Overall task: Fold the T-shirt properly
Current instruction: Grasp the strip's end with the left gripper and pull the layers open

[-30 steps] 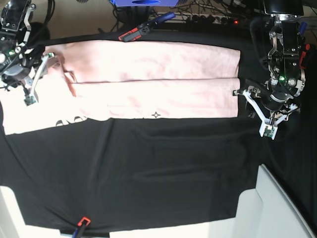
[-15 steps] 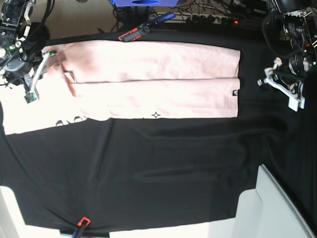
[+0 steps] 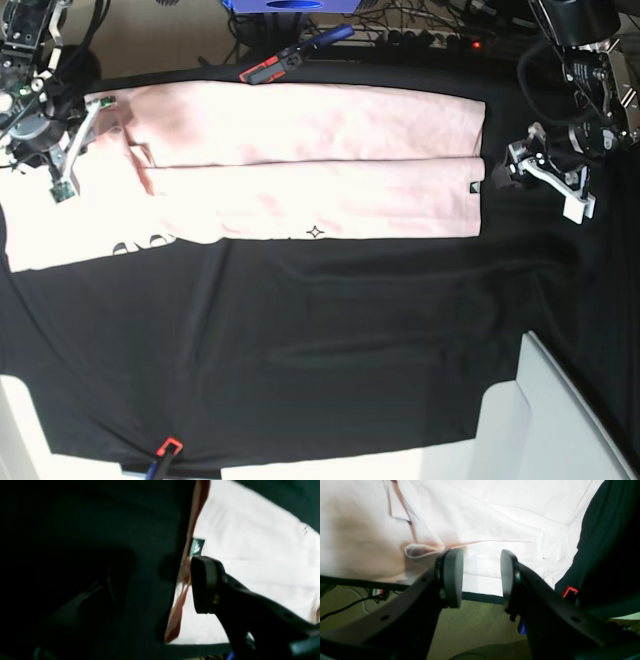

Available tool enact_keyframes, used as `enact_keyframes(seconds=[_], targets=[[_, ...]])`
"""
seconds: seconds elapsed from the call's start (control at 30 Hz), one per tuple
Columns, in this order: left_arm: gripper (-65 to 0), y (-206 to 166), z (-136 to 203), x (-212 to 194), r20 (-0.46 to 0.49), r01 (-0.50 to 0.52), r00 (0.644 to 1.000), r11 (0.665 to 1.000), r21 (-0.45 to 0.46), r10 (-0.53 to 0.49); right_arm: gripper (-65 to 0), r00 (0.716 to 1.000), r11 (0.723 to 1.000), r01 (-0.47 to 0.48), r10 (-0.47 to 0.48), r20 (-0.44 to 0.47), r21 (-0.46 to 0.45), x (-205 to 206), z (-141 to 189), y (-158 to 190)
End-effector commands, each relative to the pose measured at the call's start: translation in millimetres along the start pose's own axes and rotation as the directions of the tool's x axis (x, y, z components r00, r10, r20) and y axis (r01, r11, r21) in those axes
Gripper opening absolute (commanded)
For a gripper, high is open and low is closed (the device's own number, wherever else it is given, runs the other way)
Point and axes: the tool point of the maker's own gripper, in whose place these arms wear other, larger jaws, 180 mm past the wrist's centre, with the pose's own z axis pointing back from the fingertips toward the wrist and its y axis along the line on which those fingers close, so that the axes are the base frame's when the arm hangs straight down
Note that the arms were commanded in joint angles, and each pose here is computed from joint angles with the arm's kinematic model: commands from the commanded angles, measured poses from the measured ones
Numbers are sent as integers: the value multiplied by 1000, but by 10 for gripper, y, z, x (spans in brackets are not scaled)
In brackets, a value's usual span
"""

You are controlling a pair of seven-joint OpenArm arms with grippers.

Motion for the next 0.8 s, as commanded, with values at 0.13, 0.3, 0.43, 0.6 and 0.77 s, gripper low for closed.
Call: enact_keyframes(seconds=[0.13,0.3,0.43,0.6,0.77], targets=[[-257,-228,-176,28,-19,29,999,998,-57,-30,-425,1000,1000,-3,3,18,-11,31,34,-44],[-257,-399,-329,-83,-18,15,1000,996,-92,-17,-425,1000,1000,-3,3,18,-11,31,34,-44],[-257,-423,-368,-164,-34,-3,999,995,-99,0,-425,1000,1000,-3,3,18,-11,31,34,-44],[-262,-477,-382,-233,-43,-11,999,994,-112,6,-425,1000,1000,-3,3,20,-12,37,34,-47],[-264,-554,-422,-358,-59,-31,998,992,-126,23,-425,1000,1000,-2,2,24,-14,56,33,-55]])
